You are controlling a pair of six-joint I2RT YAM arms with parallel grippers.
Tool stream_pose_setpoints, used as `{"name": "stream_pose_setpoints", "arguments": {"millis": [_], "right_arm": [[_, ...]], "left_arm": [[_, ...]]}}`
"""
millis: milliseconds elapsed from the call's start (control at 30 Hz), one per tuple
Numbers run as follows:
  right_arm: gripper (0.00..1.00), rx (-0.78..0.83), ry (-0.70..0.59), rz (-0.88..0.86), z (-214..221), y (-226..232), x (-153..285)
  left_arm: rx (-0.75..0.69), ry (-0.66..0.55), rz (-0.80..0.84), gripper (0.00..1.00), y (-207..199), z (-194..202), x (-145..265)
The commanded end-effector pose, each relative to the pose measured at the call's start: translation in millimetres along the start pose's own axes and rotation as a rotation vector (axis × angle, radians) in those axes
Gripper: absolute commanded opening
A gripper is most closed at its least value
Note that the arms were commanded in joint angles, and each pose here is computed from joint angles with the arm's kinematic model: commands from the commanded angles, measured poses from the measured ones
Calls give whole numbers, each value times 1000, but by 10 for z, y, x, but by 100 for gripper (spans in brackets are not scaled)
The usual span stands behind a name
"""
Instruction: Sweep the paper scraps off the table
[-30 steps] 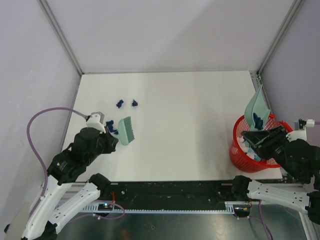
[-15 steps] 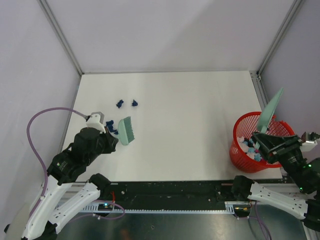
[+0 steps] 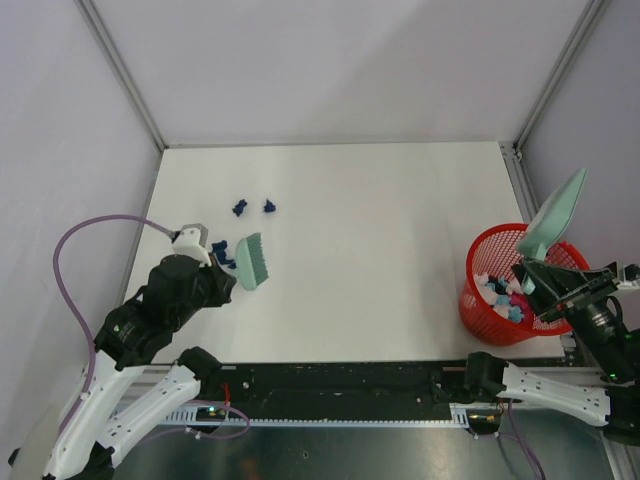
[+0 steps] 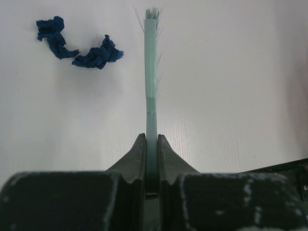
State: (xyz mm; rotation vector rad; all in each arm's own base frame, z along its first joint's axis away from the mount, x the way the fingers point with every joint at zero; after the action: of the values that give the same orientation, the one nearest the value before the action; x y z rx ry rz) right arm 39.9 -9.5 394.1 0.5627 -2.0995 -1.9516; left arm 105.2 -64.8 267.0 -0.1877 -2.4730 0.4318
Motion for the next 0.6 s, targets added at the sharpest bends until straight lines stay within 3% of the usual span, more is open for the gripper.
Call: {"name": "stream_pose_setpoints", "arguments": {"millis": [0, 233, 567], "right_arm": [[0, -129, -38, -103, -81, 99, -33], [0, -192, -48, -146, -132, 88, -24], [0, -159, -39, -145, -82, 111, -61]], "left_arm": [[32, -54, 6, 0, -24, -71, -10], [34, -58, 6, 0, -19, -70, -3], [34, -59, 7, 0, -18, -70, 0]]}}
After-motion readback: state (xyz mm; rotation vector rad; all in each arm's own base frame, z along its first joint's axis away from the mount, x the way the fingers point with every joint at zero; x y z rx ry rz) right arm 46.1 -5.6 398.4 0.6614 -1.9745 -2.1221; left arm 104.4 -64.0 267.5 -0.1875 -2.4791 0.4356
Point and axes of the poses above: each gripper's point midway between its finger pads, its own x axis back along the fingers, its own y axis along the line the jaws close on, z = x × y, the point moved 8 cm from there along x, back along the fingers, and after that the axes turned 4 degrees about x, right-handed, at the moved point
